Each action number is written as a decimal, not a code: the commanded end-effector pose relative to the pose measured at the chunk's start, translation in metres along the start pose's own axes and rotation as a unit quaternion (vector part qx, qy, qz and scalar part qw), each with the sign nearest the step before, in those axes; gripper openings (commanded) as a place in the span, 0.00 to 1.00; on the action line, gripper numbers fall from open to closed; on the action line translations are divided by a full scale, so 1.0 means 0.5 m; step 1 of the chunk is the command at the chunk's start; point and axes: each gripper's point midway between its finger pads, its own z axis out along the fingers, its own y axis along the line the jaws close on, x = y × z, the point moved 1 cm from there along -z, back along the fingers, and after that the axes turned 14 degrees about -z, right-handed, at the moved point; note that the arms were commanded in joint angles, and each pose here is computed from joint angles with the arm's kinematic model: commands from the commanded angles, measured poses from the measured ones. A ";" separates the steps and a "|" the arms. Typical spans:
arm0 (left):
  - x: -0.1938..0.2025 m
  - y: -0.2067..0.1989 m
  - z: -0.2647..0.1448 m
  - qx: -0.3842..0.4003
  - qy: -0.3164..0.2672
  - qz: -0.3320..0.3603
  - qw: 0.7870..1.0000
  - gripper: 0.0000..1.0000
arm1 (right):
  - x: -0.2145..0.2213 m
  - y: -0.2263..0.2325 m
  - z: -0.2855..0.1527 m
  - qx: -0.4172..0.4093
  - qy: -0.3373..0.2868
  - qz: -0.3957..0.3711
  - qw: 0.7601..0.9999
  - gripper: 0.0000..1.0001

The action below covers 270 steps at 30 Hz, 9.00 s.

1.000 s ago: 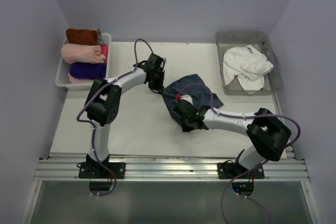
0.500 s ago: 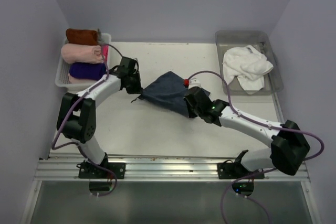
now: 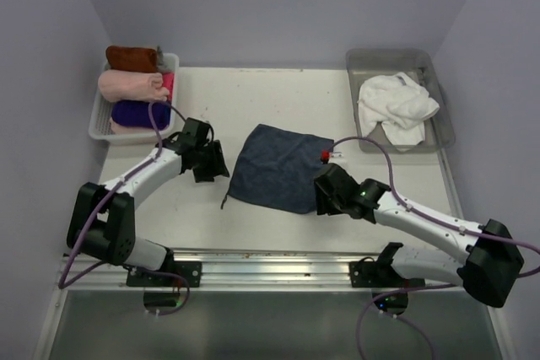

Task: Roll the towels
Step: Flatten the towel, then fold the towel

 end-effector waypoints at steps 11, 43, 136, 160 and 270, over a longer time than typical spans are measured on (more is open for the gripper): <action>0.081 -0.019 0.014 0.023 0.005 0.063 0.998 0.70 | -0.015 0.043 0.028 -0.093 0.005 0.251 0.964 0.62; 0.086 0.001 0.076 -0.010 0.016 0.045 0.999 0.03 | 0.031 0.001 0.097 -0.018 0.021 0.251 0.968 0.04; -0.389 -0.188 -0.008 0.086 -0.166 -0.055 0.981 0.00 | -0.522 -0.160 0.224 0.059 -0.094 0.095 0.989 0.00; -0.125 -0.020 0.001 0.066 -0.050 -0.011 0.997 0.00 | -0.204 -0.034 0.132 -0.030 -0.010 0.106 0.994 0.00; 0.155 -0.130 0.011 0.108 0.071 0.114 0.985 0.47 | -0.059 0.174 0.140 -0.089 0.028 0.017 0.995 0.09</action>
